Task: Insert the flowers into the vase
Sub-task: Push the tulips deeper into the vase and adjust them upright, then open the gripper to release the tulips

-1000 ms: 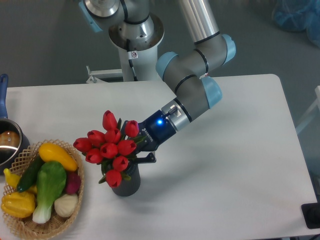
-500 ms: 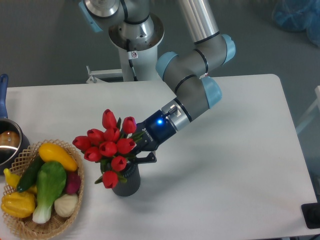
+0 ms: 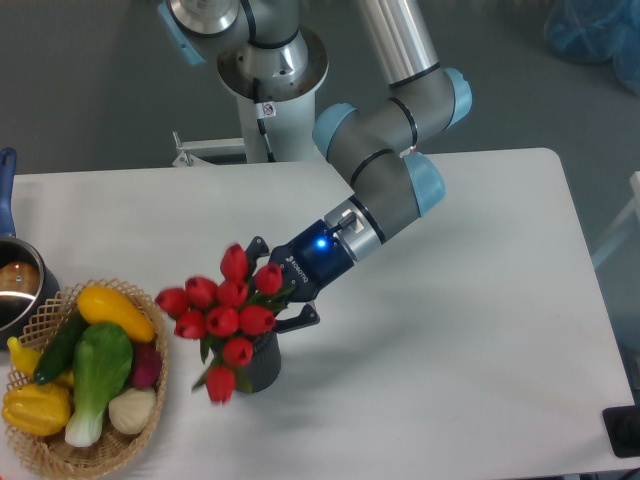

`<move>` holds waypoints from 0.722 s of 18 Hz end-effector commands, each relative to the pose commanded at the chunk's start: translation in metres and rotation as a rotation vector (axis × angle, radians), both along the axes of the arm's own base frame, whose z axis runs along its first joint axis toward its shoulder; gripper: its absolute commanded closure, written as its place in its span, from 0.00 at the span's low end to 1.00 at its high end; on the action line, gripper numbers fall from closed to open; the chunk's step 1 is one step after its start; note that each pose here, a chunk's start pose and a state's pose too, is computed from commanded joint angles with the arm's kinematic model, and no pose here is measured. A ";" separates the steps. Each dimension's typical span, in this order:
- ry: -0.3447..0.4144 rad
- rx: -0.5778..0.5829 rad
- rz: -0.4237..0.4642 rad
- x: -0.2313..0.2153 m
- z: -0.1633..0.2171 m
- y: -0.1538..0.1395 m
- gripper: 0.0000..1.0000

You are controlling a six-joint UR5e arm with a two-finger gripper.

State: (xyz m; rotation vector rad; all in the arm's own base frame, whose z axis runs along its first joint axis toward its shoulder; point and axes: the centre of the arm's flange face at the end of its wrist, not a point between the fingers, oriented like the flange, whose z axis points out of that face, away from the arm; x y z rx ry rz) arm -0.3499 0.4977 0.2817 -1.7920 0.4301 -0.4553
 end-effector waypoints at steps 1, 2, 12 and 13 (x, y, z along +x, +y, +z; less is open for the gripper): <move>0.006 0.004 -0.002 0.000 0.000 0.000 0.45; 0.011 0.007 -0.004 0.000 -0.001 0.000 0.44; 0.011 0.005 0.001 -0.002 -0.003 -0.003 0.00; 0.012 0.004 0.003 -0.003 -0.002 -0.003 0.00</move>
